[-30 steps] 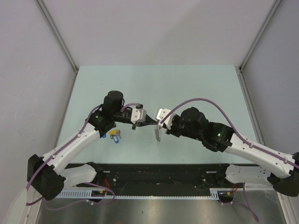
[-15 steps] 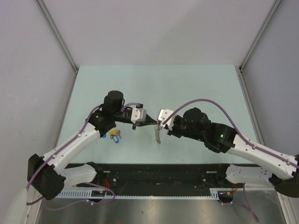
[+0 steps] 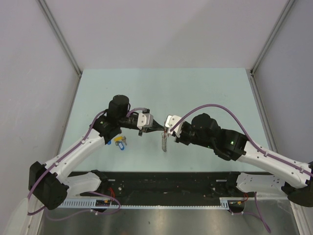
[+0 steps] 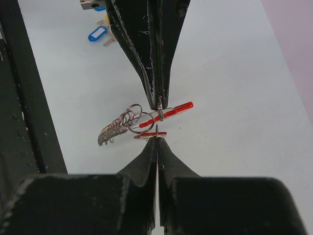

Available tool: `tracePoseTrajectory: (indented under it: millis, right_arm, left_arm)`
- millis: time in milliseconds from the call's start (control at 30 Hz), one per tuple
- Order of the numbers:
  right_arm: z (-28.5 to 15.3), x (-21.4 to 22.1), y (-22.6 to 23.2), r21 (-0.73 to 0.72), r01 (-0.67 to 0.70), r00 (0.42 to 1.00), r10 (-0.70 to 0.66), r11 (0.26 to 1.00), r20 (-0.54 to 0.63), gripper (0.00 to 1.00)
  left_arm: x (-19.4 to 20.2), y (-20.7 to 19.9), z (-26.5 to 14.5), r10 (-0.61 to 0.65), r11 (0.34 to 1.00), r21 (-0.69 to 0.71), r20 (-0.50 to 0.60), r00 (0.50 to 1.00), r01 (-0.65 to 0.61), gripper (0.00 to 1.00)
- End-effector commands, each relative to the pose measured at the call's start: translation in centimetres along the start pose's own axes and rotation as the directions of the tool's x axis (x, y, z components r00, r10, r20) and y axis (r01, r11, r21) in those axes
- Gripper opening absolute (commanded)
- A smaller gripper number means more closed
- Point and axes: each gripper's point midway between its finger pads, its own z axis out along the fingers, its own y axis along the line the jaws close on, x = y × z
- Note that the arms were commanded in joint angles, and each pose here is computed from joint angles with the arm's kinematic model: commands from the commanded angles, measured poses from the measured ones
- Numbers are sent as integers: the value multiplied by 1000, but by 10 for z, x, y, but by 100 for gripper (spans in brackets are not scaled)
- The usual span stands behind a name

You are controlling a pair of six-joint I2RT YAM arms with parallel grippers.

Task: Put the keys on the keyring

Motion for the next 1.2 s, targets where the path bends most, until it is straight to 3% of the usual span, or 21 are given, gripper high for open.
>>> tracePoseTrajectory:
  millis: [0,1167]
  right_arm:
    - [-6,-23,-8,22,7,998,-8,1000,59,0]
    - [-6,-29,-14,53,9,997,-13,999,81,0]
  left_arm:
    - [-12,-4,1,33,999,27,42,999,-34,0]
    - [-12,-8,1,28,999,44,47,999,-30,0]
